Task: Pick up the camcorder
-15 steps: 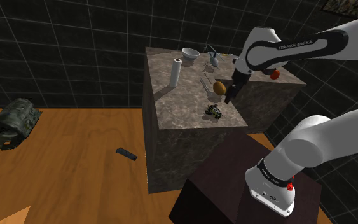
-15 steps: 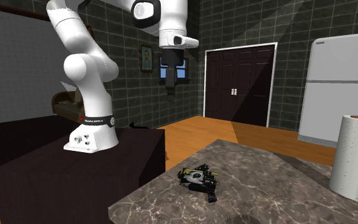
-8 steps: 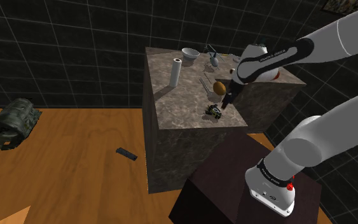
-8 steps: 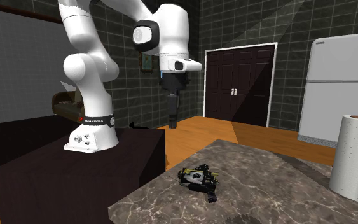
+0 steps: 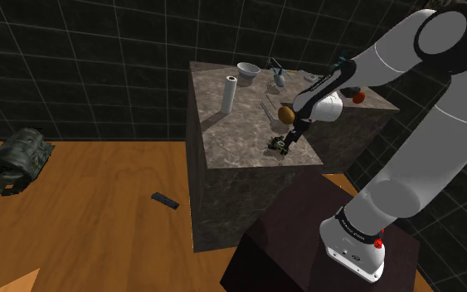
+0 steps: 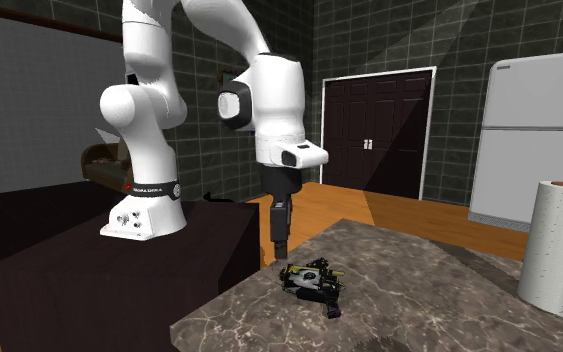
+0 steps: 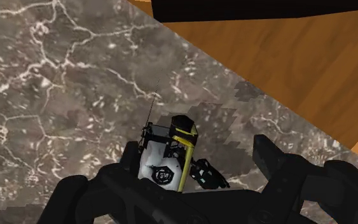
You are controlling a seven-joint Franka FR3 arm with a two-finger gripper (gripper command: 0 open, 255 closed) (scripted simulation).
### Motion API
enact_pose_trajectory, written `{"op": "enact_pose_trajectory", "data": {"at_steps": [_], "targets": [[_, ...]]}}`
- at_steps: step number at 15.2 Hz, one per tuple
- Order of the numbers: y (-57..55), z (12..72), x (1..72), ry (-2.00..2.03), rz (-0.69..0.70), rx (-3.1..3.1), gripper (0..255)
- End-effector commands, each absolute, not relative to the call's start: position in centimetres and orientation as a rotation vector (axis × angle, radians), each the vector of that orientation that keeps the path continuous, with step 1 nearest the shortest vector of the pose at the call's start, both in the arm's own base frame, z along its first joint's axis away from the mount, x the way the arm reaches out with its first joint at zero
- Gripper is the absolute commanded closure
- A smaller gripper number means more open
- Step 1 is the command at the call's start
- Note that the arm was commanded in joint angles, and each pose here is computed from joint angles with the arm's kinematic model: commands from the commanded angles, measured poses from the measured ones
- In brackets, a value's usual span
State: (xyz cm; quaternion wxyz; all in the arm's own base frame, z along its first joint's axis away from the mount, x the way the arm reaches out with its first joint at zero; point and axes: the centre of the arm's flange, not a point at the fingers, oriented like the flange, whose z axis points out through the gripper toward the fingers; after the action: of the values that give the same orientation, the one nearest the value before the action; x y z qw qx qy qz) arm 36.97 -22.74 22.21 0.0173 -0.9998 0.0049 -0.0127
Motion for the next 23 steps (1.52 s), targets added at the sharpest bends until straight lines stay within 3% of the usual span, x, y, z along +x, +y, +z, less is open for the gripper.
{"op": "enact_pose_trajectory", "data": {"at_steps": [1, 11, 12, 23], "targets": [[-24.2, 20.2, 37.2, 0.028, -0.055, -3.109, 0], [-24.6, 15.7, 37.3, 0.031, -0.058, -3.109, 0], [-24.6, 15.8, 37.3, 0.031, -0.058, -3.109, 255], [-24.6, 16.8, 37.3, 0.031, -0.058, -3.110, 255]]}}
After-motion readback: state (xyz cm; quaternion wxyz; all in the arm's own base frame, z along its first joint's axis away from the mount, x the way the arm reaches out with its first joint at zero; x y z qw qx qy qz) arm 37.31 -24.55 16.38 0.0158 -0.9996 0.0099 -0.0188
